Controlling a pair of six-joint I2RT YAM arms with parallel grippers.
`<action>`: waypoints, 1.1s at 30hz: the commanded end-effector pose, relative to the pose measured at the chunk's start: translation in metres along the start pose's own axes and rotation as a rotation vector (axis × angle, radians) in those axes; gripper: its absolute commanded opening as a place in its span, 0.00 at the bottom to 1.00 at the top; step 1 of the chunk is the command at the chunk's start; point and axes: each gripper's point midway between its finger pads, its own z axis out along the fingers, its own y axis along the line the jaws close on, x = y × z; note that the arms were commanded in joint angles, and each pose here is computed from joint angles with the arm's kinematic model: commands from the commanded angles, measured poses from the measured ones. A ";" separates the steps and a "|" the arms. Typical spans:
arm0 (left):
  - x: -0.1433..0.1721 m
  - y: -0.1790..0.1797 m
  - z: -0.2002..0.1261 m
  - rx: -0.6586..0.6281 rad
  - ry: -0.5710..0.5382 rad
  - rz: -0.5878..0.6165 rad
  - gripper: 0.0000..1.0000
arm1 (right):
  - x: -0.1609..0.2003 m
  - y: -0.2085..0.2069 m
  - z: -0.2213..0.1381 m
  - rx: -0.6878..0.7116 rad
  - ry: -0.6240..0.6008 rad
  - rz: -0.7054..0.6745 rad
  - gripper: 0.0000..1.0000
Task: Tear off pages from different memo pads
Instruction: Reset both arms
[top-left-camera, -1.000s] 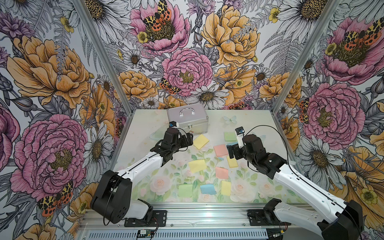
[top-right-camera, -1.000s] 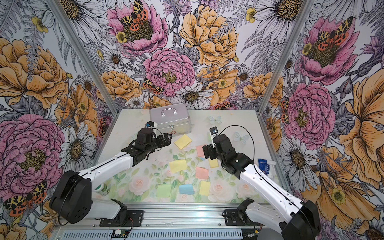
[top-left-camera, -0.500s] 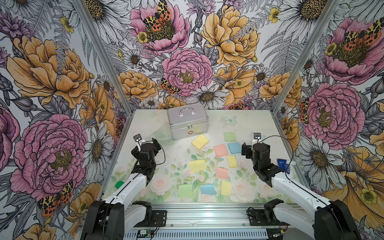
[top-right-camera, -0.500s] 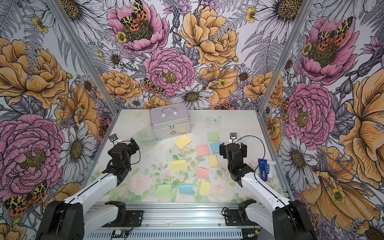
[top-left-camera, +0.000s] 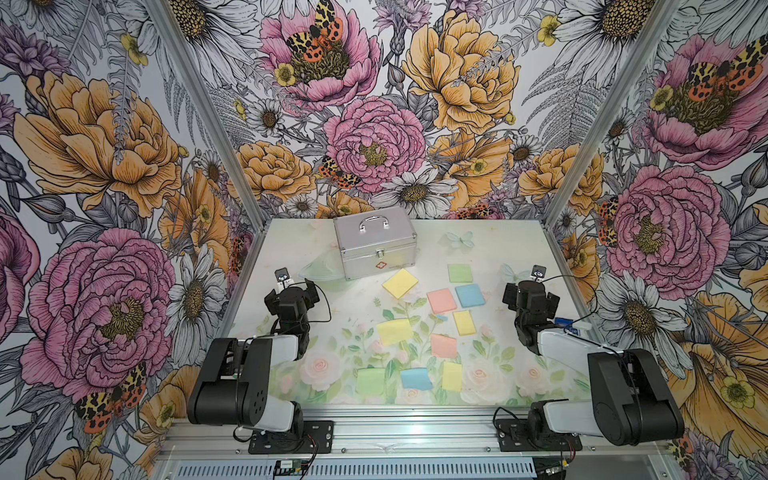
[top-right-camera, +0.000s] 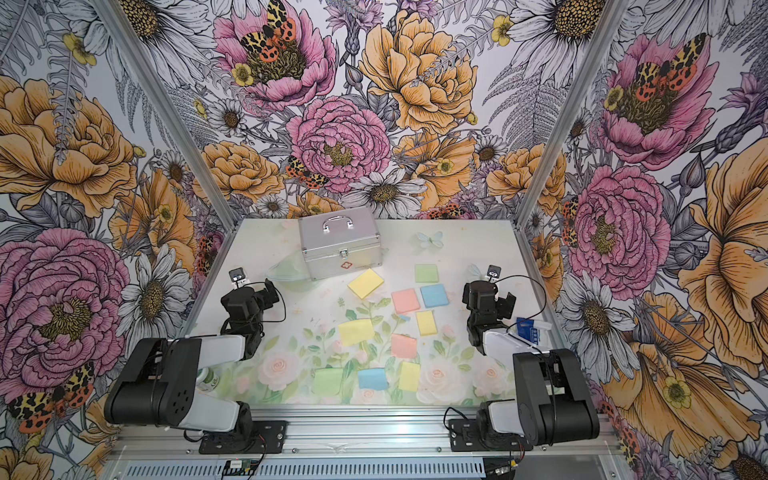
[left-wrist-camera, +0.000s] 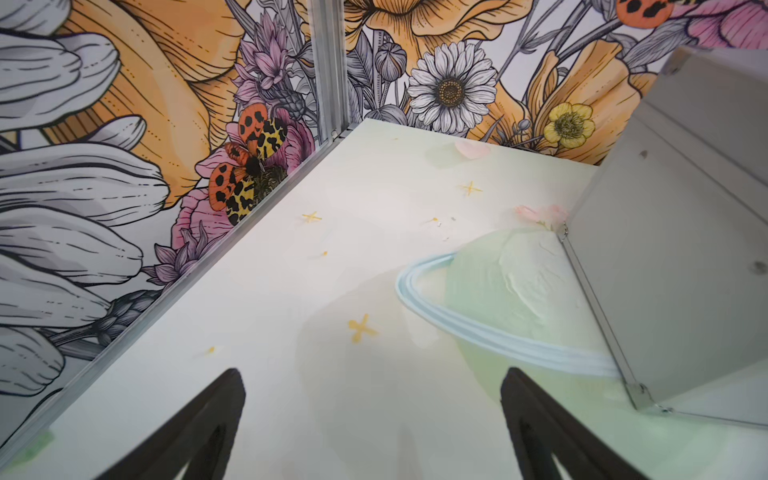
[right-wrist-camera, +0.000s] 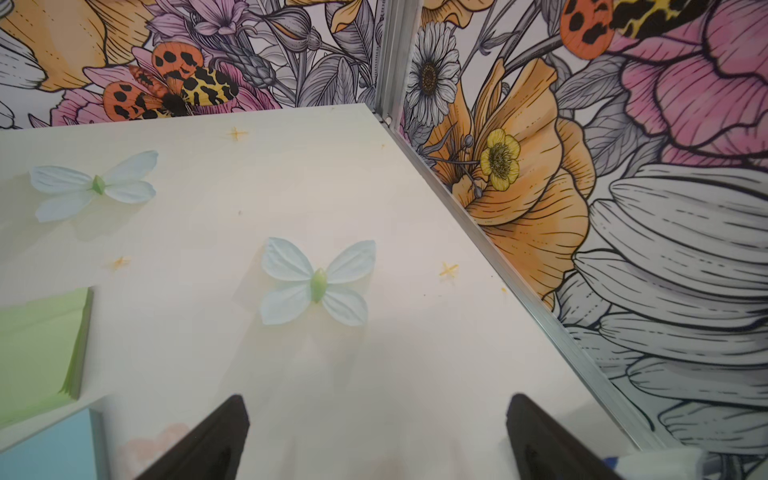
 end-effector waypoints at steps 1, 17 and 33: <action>-0.019 -0.011 0.002 0.115 -0.101 -0.021 0.99 | -0.029 -0.009 -0.002 -0.005 -0.191 0.095 0.99; -0.018 -0.020 0.001 0.094 -0.087 0.038 0.99 | -0.012 0.051 0.015 -0.392 -0.137 -0.028 0.99; -0.018 -0.020 0.002 0.111 -0.081 0.029 0.99 | -0.012 0.052 0.014 -0.380 -0.140 -0.037 0.99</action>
